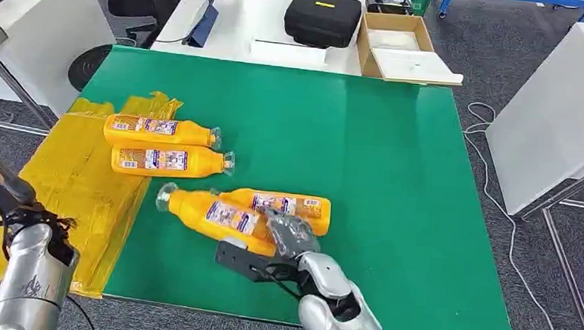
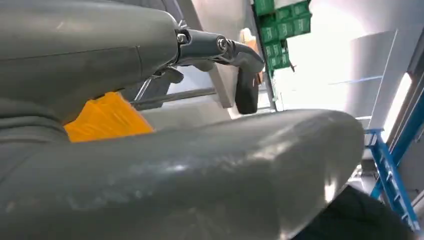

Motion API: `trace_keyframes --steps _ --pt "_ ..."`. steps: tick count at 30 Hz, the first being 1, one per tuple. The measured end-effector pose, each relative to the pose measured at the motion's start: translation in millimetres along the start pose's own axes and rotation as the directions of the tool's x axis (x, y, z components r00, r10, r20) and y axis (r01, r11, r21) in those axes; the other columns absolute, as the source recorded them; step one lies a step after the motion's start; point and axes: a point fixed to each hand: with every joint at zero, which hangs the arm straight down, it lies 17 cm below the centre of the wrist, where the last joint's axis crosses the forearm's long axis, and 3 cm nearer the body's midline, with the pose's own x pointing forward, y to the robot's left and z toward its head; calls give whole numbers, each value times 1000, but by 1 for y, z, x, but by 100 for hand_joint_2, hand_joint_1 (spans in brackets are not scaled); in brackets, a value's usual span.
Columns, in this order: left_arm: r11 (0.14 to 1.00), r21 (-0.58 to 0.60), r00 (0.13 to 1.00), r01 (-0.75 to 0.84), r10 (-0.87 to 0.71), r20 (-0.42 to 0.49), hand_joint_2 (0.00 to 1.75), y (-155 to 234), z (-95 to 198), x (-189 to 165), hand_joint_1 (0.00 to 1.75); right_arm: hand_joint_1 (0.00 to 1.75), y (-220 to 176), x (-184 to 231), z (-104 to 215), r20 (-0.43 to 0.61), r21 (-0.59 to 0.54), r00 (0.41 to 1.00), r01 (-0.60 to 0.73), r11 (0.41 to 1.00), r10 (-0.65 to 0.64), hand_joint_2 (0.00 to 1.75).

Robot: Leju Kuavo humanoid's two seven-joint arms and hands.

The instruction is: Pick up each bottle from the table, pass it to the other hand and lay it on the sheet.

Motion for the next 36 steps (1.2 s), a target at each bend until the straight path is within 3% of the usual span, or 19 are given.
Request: trace_keyframes --steps 2,3,8,14,23,30,36 --pt "999 -23 999 -27 27 -19 0 -5 2 -3 0 175 -26 4 -1 15 -53 1000 23 998 -23 175" --pt "997 -41 997 -59 57 -45 175 -10 5 -6 0 175 -39 6 -1 22 -82 999 36 996 -34 175" --pt "961 -167 967 -219 192 -165 175 -52 29 -15 0 175 -89 15 0 55 -199 995 94 975 -85 175" --pt "873 -290 907 -393 317 -277 175 -107 72 -4 0 175 -115 23 -5 87 -247 989 142 959 -124 175" --pt "671 -406 779 -620 465 -421 175 -171 134 43 0 175 -123 33 -25 116 -225 983 166 960 -143 175" --pt "545 -441 700 -713 526 -483 175 -192 158 75 0 175 -115 40 -36 118 -191 982 168 967 -147 175" --pt "490 -467 677 -736 549 -491 175 -203 167 96 0 175 -107 52 -42 140 -166 981 156 974 -133 175"
